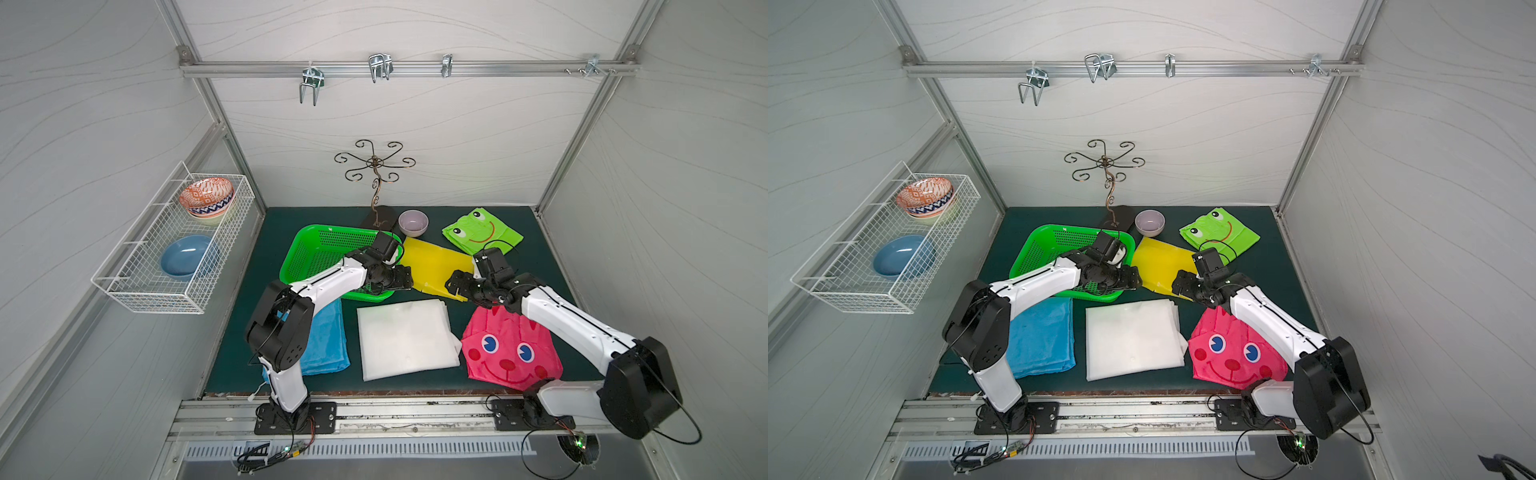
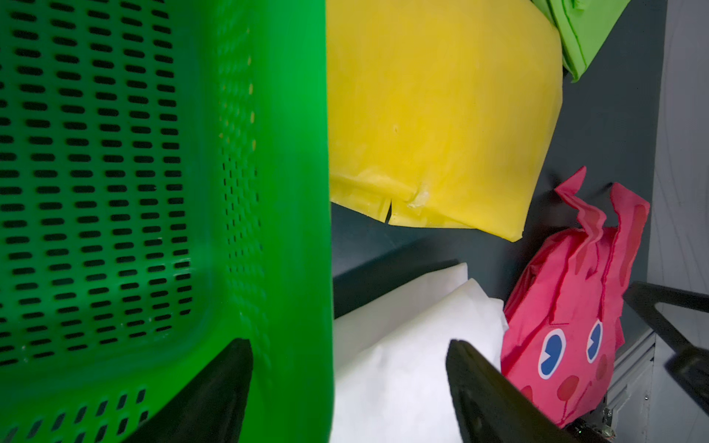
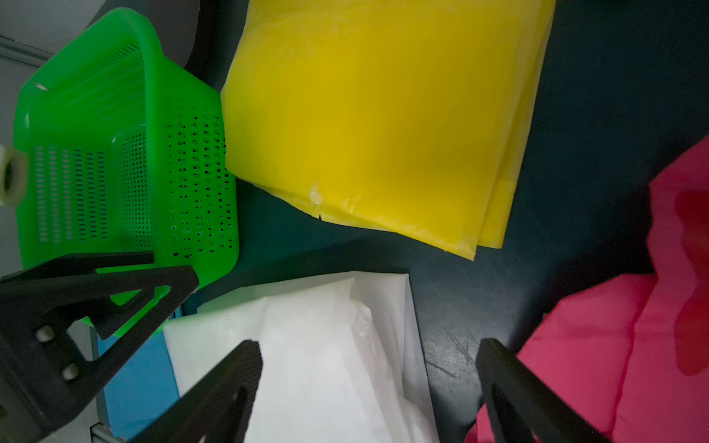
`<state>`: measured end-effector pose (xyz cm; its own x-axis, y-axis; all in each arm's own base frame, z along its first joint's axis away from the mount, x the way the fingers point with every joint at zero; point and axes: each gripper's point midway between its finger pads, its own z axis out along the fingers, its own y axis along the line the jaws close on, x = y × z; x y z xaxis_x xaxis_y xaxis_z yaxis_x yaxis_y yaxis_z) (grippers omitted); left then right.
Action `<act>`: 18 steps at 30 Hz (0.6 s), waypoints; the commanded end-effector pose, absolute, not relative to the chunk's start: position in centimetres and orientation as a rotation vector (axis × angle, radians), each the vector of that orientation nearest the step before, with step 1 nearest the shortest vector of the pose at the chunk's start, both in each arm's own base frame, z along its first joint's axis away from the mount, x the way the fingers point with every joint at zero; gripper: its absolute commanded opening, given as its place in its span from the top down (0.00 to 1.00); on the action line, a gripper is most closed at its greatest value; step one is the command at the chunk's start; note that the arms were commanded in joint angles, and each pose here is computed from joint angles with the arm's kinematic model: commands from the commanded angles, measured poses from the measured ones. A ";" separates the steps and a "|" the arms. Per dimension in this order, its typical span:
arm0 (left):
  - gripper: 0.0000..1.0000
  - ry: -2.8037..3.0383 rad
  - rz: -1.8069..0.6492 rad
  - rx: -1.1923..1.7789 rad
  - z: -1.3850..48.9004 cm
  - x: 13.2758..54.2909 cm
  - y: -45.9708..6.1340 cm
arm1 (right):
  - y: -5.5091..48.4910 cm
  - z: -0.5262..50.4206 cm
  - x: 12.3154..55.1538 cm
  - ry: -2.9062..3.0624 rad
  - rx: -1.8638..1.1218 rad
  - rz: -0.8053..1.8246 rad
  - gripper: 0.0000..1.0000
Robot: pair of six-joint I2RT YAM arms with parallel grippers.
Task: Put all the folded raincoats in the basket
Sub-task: Move the basket to the center of the board.
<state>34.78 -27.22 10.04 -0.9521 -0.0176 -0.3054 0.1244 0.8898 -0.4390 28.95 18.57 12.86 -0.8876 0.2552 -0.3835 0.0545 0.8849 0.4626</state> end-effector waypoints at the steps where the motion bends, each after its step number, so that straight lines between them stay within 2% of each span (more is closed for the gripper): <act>1: 0.15 2.658 -0.716 0.095 13.0 36.7 -28.8 | 17.7 12.9 29.1 2.552 0.278 0.677 0.07; 7: 0.14 2.578 -0.557 0.085 16.6 36.4 -25.7 | 14.3 11.6 31.5 2.533 0.493 0.923 0.10; 10: 0.14 2.511 -0.518 0.076 19.0 35.9 -24.4 | 13.0 10.9 32.8 2.516 0.505 0.935 0.17; 12: 0.13 2.463 -0.511 0.091 20.7 35.5 -24.0 | 12.4 10.9 33.2 2.524 0.486 0.876 0.17; 15: 0.12 2.402 -0.589 0.149 22.9 35.0 -25.4 | 11.7 10.8 33.9 2.514 0.498 0.856 0.17; 18: 0.12 2.365 -0.660 0.280 23.8 34.9 -29.1 | 11.1 10.0 34.8 2.506 0.501 0.879 0.15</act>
<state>34.45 -25.95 23.12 -0.7920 -0.0417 -0.6091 0.2578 0.8815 -0.3956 33.38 11.31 9.56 -0.8398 0.4846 -0.2449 0.2408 0.7367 0.6319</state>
